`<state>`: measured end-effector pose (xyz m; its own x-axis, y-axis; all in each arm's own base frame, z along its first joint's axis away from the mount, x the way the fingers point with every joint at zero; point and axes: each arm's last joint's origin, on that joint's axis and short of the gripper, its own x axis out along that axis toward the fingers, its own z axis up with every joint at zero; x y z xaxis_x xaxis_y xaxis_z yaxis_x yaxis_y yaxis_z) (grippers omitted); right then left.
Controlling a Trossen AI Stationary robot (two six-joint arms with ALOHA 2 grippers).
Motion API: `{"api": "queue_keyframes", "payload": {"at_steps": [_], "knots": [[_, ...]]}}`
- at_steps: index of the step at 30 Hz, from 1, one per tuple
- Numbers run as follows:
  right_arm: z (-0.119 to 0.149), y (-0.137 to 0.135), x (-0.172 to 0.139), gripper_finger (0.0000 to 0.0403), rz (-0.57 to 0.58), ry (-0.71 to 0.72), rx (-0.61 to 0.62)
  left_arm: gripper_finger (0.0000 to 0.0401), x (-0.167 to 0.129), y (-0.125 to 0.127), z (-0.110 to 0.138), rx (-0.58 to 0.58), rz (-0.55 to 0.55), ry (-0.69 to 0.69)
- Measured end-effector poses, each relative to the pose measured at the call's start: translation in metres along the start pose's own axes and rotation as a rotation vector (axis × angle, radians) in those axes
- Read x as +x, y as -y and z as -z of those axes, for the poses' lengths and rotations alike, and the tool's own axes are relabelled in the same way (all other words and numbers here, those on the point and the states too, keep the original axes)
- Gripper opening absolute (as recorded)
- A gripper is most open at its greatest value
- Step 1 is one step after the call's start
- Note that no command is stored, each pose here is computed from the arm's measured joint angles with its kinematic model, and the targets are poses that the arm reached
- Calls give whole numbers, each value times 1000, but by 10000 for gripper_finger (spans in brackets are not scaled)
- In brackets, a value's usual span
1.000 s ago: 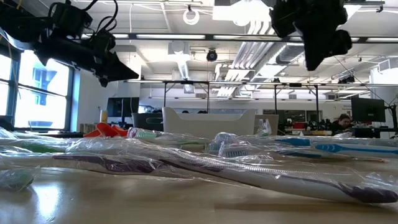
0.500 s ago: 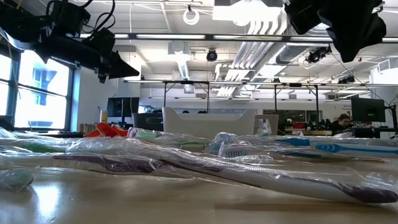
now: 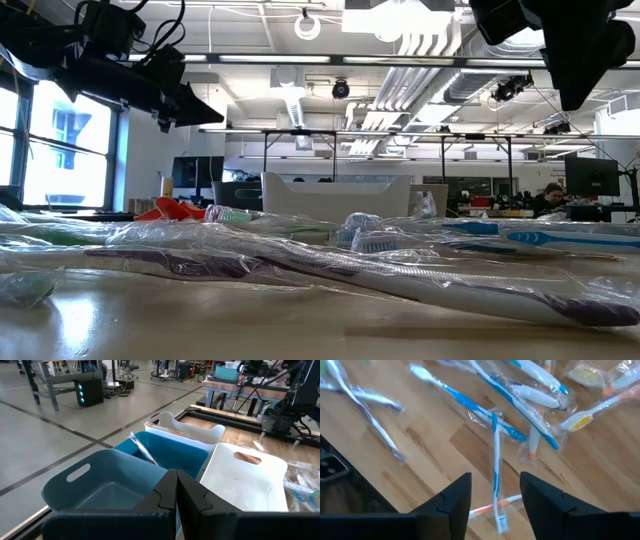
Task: Pick & Place Toothbrushes
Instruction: Put the blue toothbrush into the white bin
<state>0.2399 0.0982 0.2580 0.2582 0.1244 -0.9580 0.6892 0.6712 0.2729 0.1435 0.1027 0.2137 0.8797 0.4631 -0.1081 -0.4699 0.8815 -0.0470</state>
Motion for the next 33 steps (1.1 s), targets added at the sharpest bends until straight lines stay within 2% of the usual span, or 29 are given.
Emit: {"api": "queue_keyframes", "payload": {"at_steps": [12,33], "knots": [[15,-14,38,159,113,-78,-90,0,0,0,0,0,0,0],[19,-21,101,157,270,-177,-126,0,0,0,1,-2,1,-9]]}}
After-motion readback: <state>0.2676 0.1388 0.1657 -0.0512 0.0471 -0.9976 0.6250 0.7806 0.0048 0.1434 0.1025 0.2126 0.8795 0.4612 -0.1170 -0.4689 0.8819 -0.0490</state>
